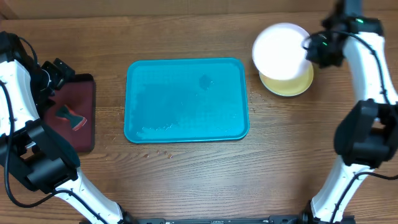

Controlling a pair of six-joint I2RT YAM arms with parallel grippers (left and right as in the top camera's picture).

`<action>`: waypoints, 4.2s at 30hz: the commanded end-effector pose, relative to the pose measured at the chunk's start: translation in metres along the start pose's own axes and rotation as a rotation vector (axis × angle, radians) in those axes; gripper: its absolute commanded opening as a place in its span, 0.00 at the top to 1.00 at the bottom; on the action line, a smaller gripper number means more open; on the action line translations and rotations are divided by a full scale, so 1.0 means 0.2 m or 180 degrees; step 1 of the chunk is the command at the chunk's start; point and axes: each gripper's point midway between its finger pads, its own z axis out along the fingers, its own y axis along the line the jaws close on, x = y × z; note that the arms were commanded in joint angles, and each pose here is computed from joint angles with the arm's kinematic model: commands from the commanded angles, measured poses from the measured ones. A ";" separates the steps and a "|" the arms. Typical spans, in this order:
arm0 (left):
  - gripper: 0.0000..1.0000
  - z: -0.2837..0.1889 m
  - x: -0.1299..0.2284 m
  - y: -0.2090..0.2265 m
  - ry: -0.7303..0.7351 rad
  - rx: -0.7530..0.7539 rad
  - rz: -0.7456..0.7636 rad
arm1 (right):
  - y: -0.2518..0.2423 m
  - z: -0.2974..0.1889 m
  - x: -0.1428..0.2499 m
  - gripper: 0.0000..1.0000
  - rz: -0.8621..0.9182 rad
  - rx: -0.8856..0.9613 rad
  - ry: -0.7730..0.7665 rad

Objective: Clean dirty plates on tray and stack at the side

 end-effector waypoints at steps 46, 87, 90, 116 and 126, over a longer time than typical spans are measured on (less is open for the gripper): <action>0.00 -0.03 0.00 -0.01 -0.0027 0.0049 0.0057 | 0.59 -0.65 0.88 0.00 -0.0571 -0.0732 0.0995; 0.00 -0.03 0.00 -0.01 -0.0026 0.0051 0.0058 | 0.63 -0.91 0.73 0.00 -0.1135 -0.0881 -0.0529; 0.01 -0.03 0.00 -0.01 -0.0027 0.0049 0.0057 | 0.61 -0.93 0.78 0.00 -0.1175 -0.0957 -0.0778; 0.00 -0.03 0.00 -0.01 -0.0027 0.0049 0.0057 | 0.41 -0.65 1.25 0.00 -0.1365 -0.1718 -0.2610; 0.00 -0.03 0.00 -0.01 -0.0027 0.0049 0.0057 | 0.35 -0.67 1.27 0.00 -0.1340 -0.1687 -0.3054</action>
